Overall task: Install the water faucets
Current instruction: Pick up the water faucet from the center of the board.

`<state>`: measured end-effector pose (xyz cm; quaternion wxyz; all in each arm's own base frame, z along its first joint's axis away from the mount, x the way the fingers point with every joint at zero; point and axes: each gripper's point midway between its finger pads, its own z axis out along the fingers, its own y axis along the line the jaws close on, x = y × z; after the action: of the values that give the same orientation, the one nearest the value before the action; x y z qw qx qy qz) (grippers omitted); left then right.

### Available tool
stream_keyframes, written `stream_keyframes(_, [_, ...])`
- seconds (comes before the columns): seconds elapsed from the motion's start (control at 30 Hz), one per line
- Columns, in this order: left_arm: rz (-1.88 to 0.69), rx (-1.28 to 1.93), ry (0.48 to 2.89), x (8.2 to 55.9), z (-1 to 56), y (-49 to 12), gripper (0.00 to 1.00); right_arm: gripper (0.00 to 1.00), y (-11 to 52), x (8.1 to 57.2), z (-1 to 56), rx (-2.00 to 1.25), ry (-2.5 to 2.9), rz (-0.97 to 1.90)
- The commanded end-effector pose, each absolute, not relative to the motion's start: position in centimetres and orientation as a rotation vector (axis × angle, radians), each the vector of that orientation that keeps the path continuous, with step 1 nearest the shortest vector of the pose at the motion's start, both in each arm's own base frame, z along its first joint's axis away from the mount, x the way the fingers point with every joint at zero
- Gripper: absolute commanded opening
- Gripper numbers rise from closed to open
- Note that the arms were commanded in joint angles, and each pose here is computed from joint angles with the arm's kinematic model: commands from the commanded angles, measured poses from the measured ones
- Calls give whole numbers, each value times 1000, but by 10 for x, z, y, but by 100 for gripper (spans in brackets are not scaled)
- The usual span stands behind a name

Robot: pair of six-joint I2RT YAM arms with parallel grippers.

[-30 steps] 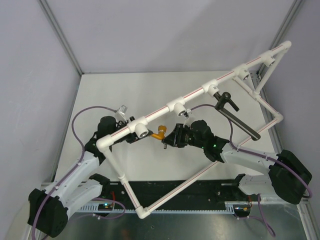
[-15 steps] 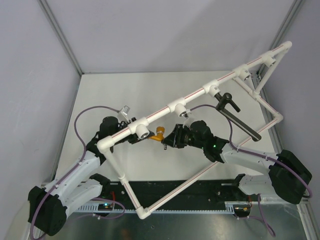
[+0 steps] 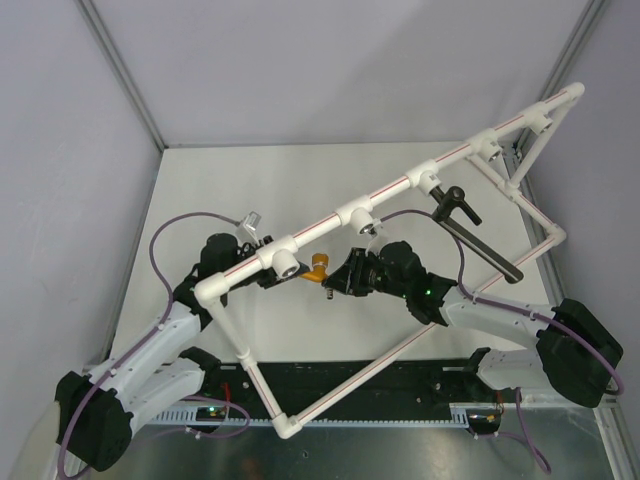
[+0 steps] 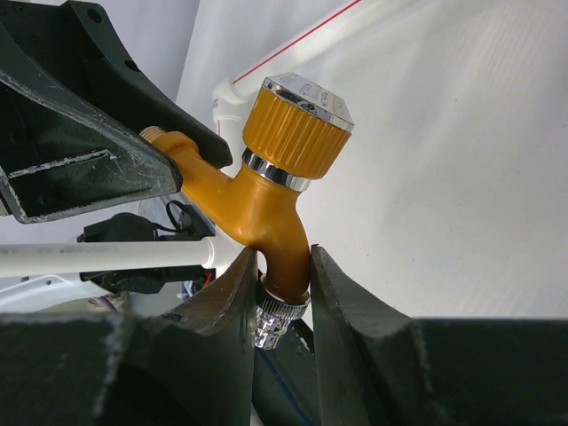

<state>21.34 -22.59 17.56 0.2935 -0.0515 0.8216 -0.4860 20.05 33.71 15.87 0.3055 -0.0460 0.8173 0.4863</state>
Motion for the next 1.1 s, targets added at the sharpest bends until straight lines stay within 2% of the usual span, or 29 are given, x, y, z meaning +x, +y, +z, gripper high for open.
stream_keyframes(0.0, [-1348, -94, 2150, 210, 191, -236, 44, 0, 336, 210, 168, -77, 2118, 1274])
stream_keyframes(0.27, [-1343, -78, 2155, 212, 191, -237, 44, 0, 326, 210, 164, -73, 2133, 1214])
stream_keyframes(0.53, [-1348, -78, 2167, 212, 189, -238, 51, 0, 312, 212, 163, -49, 2126, 1184])
stream_keyframes(0.83, [-1356, -64, 2161, 215, 196, -241, 43, 0, 311, 213, 163, -46, 2122, 1197])
stream_keyframes(1.07, [-1359, -65, 2164, 215, 195, -242, 43, 0, 314, 213, 165, -47, 2112, 1216])
